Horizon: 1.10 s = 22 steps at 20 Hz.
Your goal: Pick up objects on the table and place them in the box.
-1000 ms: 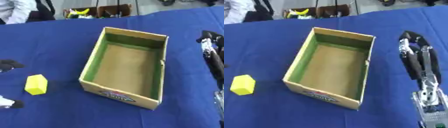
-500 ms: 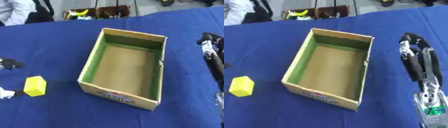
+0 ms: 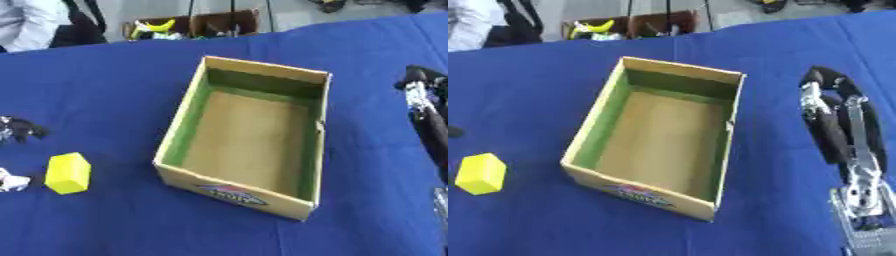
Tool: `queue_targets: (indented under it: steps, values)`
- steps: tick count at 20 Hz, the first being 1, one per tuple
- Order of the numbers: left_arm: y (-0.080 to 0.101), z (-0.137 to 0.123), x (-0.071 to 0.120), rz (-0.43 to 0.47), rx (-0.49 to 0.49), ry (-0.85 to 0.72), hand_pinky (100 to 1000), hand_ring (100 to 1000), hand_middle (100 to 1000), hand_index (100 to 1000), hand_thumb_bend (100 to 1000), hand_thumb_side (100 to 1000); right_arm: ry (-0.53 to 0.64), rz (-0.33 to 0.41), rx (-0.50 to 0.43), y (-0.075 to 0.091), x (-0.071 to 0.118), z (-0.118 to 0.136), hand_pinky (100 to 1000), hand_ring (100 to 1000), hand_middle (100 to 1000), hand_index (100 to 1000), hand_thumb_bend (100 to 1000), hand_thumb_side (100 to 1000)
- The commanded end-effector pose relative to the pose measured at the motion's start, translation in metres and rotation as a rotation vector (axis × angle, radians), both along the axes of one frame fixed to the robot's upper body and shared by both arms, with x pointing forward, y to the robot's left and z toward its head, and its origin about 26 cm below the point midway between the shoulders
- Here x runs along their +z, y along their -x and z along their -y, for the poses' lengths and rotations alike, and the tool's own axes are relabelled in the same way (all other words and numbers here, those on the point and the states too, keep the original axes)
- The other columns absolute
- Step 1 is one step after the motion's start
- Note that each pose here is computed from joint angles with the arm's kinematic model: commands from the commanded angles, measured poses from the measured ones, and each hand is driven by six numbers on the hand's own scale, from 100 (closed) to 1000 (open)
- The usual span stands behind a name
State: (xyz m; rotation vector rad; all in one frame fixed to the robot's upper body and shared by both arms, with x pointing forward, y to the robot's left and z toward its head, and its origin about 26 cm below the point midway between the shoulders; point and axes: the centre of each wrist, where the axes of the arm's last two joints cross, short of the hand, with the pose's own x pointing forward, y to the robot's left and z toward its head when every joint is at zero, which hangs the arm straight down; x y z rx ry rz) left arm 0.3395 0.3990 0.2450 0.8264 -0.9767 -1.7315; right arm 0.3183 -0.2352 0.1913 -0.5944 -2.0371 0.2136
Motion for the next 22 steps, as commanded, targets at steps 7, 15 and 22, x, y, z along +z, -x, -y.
queue_targets:
  steps: [7, 15, 22]
  values:
    - [-0.007, -0.006, 0.009, -0.050, -0.002, -0.024, 685, 818, 866, 1000, 601, 642, 0.020, 0.019, 0.009, 0.000, 0.007, 0.001, 885, 1000, 663, 858, 100, 853]
    - [-0.011, -0.005, 0.010, -0.071, -0.004, -0.026, 694, 826, 887, 1000, 616, 641, 0.022, 0.012, 0.013, 0.000, 0.005, 0.001, 886, 1000, 663, 859, 100, 854]
    - [-0.020, -0.003, -0.002, -0.103, -0.001, -0.043, 687, 817, 867, 1000, 629, 656, 0.022, 0.011, 0.015, 0.000, 0.005, 0.001, 886, 1000, 663, 859, 100, 855]
